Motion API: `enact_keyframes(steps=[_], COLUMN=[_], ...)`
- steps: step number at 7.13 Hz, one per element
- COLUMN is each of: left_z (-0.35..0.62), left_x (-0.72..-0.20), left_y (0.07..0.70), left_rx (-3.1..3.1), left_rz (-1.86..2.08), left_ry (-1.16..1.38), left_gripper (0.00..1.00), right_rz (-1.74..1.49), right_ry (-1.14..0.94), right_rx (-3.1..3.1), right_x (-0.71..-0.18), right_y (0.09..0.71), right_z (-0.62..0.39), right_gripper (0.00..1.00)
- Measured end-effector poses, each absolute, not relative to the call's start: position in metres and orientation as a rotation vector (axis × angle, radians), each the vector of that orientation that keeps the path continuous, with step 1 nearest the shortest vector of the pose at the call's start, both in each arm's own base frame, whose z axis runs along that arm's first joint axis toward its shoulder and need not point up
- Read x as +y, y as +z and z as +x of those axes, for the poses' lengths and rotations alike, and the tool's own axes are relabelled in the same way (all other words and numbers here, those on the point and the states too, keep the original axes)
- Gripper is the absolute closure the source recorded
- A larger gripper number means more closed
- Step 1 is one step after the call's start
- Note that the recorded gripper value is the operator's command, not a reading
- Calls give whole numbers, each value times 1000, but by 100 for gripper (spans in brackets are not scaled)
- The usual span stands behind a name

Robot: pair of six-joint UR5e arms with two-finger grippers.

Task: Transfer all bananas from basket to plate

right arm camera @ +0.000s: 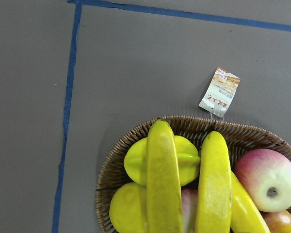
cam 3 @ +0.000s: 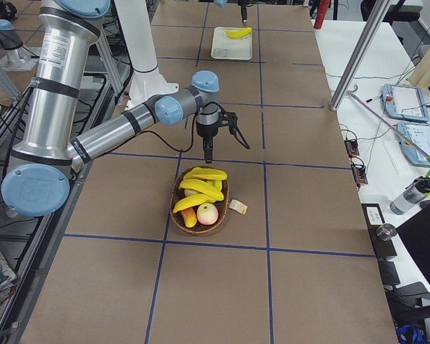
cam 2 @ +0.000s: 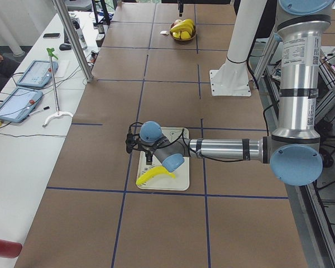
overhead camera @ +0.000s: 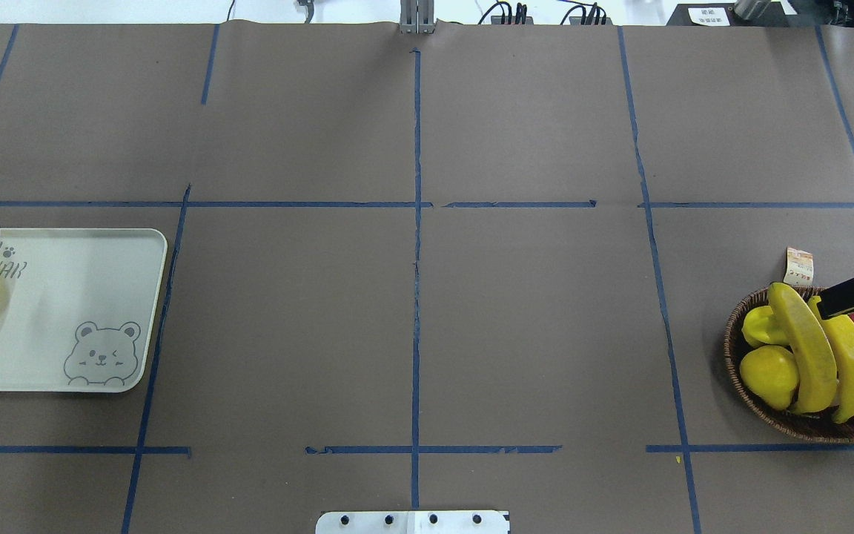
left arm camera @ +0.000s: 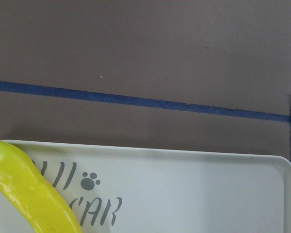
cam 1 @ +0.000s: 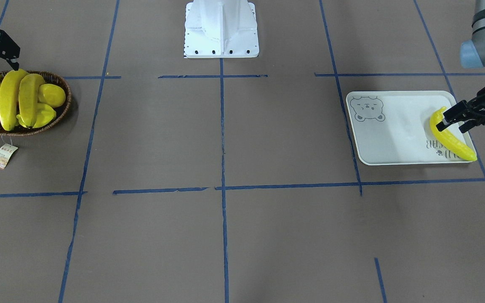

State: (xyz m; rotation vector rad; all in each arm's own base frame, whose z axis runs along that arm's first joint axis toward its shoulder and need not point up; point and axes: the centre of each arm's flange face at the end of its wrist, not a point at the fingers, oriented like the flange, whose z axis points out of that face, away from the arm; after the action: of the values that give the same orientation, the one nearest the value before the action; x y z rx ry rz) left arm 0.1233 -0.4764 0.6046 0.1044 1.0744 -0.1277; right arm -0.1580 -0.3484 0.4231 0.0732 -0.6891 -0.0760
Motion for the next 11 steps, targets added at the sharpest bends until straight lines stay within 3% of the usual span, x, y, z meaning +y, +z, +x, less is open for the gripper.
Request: enact_keyframes(steps=[9, 11], left_z=[123, 123], left_x=[-476, -476], left_y=[606, 606], left_rx=[1073, 1073], left_rz=[101, 101], left_ry=[-130, -130], left_gripper=[0, 0], right_rz=[46, 30], right_ry=[-152, -160], right_rx=[-582, -567], right_x=[-329, -327], right_y=[490, 497], right_z=[-235, -239], right_gripper=[19, 32])
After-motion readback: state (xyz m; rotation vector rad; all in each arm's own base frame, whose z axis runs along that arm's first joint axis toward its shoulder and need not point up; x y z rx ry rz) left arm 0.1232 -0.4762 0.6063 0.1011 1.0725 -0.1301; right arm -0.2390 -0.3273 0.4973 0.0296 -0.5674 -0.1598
